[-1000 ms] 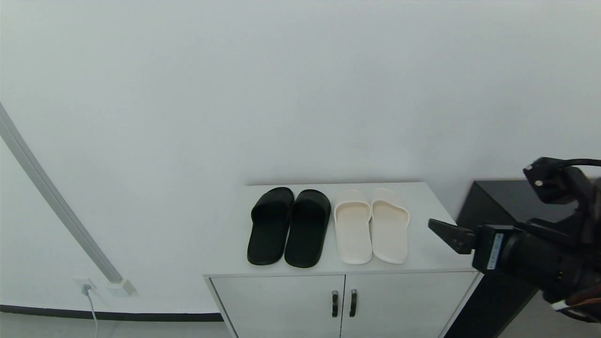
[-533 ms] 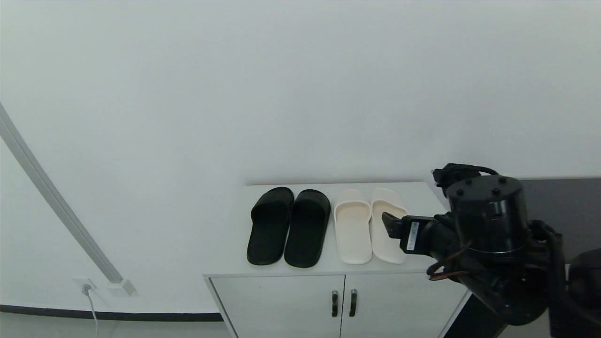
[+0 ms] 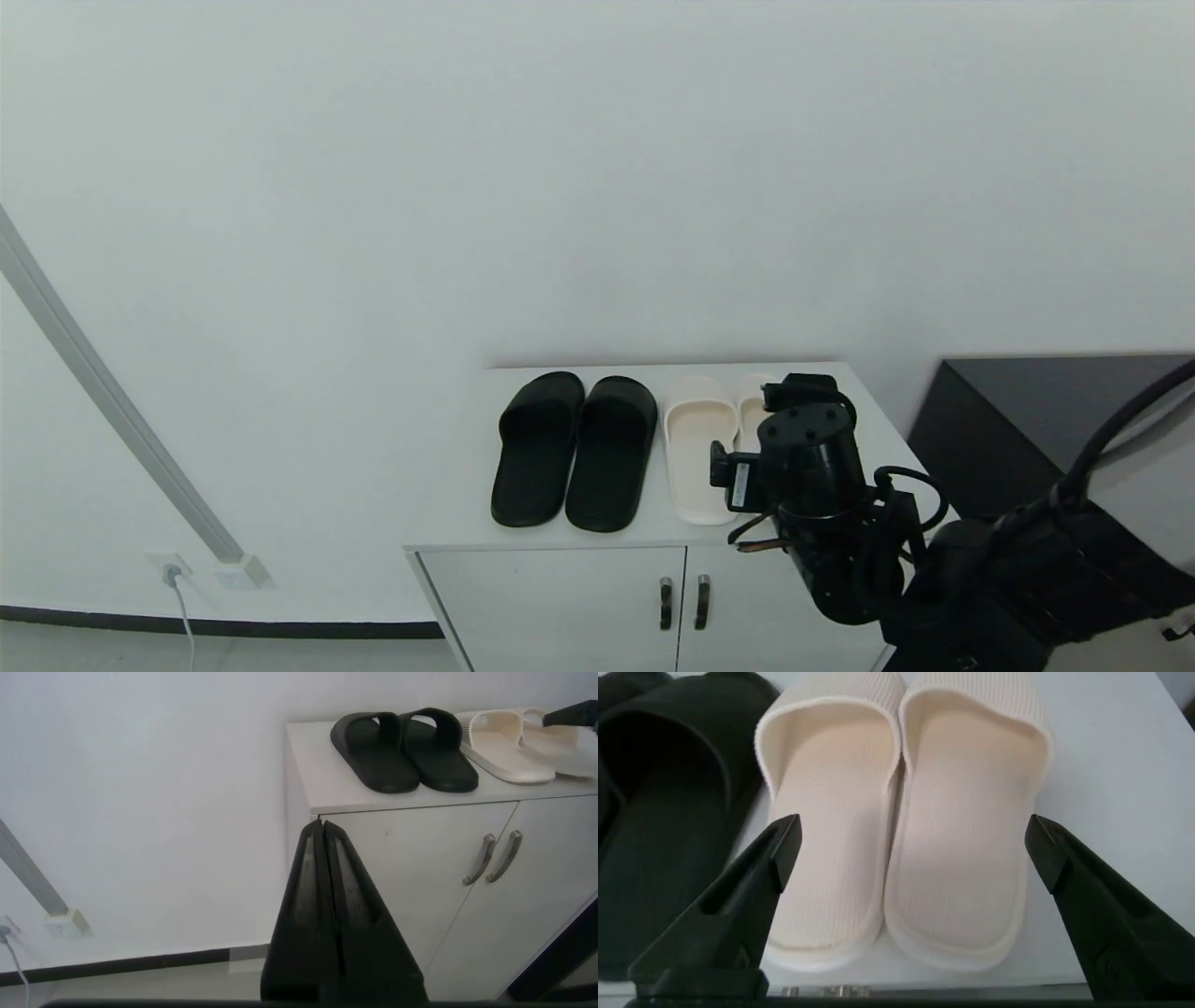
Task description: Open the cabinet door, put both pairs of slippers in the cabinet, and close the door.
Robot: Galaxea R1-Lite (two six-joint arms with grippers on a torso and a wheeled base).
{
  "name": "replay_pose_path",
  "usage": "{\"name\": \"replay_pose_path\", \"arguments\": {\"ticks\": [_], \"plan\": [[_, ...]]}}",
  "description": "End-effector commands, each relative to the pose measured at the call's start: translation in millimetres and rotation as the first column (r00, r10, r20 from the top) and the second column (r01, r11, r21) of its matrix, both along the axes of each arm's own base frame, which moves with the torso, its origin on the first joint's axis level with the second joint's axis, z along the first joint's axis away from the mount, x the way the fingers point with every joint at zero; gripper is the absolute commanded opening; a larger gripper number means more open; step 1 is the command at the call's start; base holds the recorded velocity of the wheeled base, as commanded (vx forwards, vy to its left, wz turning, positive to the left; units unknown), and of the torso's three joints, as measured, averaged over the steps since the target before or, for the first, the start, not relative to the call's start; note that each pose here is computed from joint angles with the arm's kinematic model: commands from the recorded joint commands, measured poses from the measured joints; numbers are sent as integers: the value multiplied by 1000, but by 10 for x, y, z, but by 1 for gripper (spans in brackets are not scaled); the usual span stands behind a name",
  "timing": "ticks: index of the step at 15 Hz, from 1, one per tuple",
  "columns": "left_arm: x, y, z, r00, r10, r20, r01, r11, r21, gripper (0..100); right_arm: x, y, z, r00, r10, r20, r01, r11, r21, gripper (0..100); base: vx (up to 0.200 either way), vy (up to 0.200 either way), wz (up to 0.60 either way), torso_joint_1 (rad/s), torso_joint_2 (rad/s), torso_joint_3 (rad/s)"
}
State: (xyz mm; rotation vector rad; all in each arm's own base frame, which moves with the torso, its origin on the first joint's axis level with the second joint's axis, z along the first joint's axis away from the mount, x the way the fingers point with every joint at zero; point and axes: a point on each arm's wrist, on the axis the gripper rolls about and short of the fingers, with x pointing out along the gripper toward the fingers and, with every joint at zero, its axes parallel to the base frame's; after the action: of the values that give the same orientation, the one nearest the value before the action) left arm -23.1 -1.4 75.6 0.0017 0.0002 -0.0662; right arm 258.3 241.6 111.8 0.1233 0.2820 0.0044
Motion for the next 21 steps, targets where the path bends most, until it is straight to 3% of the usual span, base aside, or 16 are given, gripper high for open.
{"name": "replay_pose_path", "arguments": {"ticks": [1, 12, 20, 21], "plan": [[1, 0, 0, 1000, 0, -1, 0, 1000, 0, 0, 156, 39, -103, 1000, -15, -9, 15, 1000, -20, 100, 0, 0, 0, 0, 0, 0], [1, 0, 0, 1000, 0, -1, 0, 1000, 0, 0, 879, 162, -309, 998, -54, 27, 56, 997, -61, 100, 0, 0, 0, 0, 0, 0], [1, 0, 0, 1000, 0, -1, 0, 1000, 0, 0, 1067, 122, -323, 996, -76, 45, 79, 995, -68, 100, 0, 0, 0, 0, 0, 0], [1, 0, 0, 1000, 0, -1, 0, 1000, 0, 0, 1073, 118, -320, 996, -77, 46, 80, 995, -67, 0, 0, 0, 0, 0, 0, 0]]}}
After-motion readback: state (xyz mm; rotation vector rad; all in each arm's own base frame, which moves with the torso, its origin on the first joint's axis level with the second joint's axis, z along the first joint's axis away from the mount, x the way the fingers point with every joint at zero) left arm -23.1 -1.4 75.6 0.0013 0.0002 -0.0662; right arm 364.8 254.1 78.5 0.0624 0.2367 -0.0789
